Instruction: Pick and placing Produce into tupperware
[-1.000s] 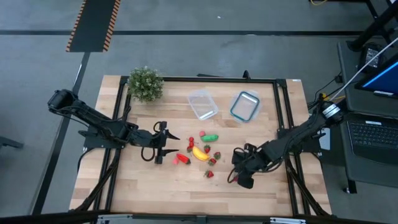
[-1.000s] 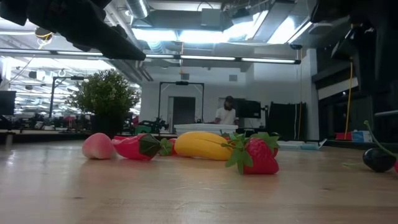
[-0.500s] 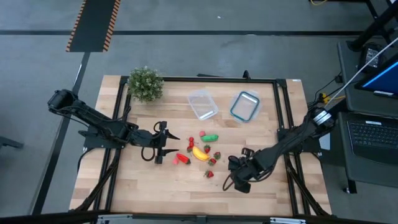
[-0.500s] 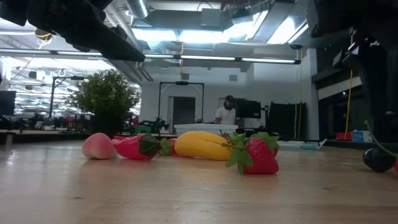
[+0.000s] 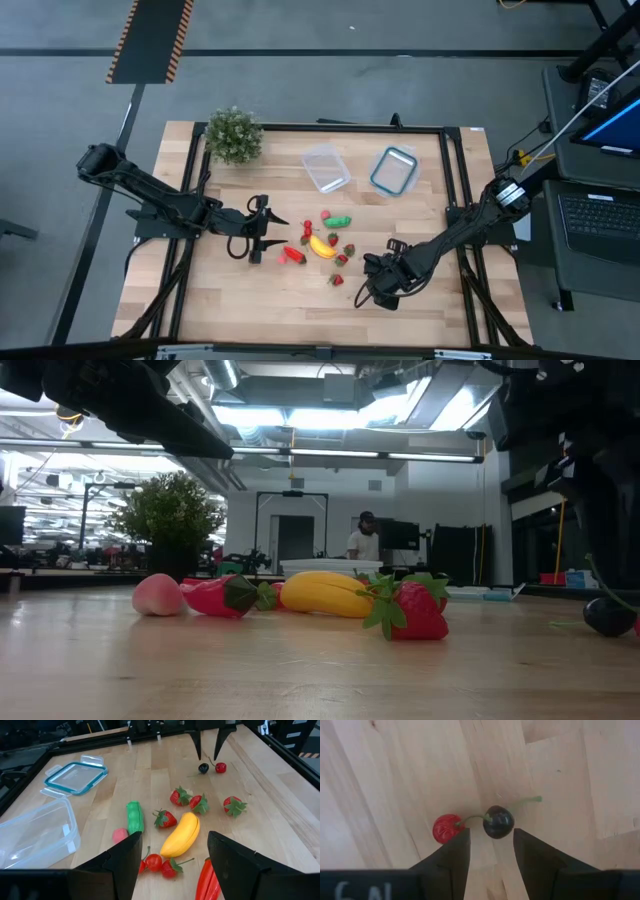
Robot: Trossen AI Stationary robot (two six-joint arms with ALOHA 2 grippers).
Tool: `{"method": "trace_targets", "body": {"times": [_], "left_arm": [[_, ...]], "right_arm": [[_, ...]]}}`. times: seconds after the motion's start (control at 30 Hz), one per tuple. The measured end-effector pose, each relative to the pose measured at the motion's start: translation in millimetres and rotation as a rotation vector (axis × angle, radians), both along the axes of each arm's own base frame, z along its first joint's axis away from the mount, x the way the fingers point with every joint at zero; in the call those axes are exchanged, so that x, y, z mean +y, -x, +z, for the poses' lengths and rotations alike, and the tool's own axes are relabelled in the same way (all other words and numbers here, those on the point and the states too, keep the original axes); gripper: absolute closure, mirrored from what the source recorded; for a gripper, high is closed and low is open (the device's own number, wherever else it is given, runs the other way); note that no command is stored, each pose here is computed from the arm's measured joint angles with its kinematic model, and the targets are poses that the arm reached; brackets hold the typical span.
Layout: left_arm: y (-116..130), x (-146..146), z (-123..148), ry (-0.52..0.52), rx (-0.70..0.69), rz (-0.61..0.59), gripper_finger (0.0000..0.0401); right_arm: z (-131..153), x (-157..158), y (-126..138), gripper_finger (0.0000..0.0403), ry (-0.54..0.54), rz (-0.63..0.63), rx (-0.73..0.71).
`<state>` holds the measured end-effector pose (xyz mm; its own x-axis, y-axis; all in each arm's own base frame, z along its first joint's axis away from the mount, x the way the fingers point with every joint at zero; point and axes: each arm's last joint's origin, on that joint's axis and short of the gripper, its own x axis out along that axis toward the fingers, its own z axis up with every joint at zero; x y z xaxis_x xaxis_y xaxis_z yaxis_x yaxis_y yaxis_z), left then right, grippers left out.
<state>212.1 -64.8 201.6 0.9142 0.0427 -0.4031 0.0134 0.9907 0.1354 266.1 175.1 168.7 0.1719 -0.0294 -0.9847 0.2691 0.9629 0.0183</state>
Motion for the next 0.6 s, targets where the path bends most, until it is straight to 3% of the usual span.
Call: {"method": "trace_targets", "body": {"times": [0.6], "left_arm": [[0.1, 0.1, -0.3, -0.001, 0.004, 0.0, 0.0181]], "right_arm": [[-11.4, 1.9, -3.7, 0.025, 0.027, -0.006, 0.005]]}}
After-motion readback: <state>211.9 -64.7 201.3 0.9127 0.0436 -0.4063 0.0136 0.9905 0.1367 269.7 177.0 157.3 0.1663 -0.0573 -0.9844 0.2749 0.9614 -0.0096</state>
